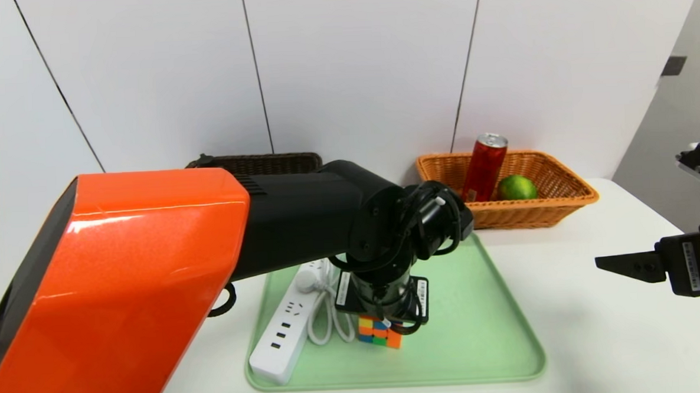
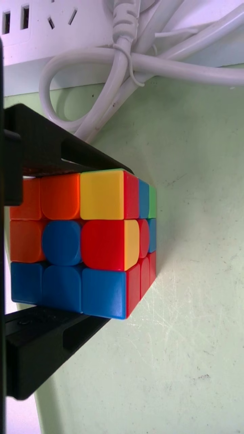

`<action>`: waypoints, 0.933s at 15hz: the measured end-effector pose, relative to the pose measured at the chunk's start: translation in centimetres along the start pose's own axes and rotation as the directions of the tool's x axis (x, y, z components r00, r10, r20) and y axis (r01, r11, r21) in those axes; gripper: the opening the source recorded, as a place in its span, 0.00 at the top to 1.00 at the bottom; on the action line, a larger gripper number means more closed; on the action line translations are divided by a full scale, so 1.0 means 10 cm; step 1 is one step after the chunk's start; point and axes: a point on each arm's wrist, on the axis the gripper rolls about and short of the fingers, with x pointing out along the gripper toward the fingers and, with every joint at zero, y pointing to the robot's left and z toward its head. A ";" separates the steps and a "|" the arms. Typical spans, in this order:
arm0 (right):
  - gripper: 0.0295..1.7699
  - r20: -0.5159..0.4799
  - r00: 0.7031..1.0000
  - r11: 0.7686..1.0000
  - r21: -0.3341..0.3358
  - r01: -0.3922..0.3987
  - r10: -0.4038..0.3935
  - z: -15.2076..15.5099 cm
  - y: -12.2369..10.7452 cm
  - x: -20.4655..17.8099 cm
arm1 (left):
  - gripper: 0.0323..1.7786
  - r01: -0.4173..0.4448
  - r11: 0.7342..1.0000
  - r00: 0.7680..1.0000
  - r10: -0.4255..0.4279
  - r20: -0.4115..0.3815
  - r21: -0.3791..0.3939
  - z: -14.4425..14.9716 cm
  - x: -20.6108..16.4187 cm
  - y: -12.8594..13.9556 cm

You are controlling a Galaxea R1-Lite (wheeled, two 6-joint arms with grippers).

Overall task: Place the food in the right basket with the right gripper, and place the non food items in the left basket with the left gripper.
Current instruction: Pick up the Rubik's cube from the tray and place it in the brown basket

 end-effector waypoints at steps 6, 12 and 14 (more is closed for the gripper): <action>0.04 0.001 1.000 1.000 -0.001 -0.003 0.003 -0.01 0.00 -0.01 | 0.45 0.075 0.997 0.993 -0.073 0.093 -0.014 0.09 -0.33 0.02; 0.04 -0.001 1.000 1.000 -0.004 -0.003 0.003 -0.05 0.00 -0.02 | 0.45 0.161 0.987 0.912 -0.153 0.381 0.010 0.32 -1.12 0.28; 0.04 0.004 1.000 1.000 -0.005 -0.001 0.001 -0.05 0.00 -0.04 | 0.45 0.127 0.992 0.873 -0.108 0.475 -0.008 0.44 -1.36 0.54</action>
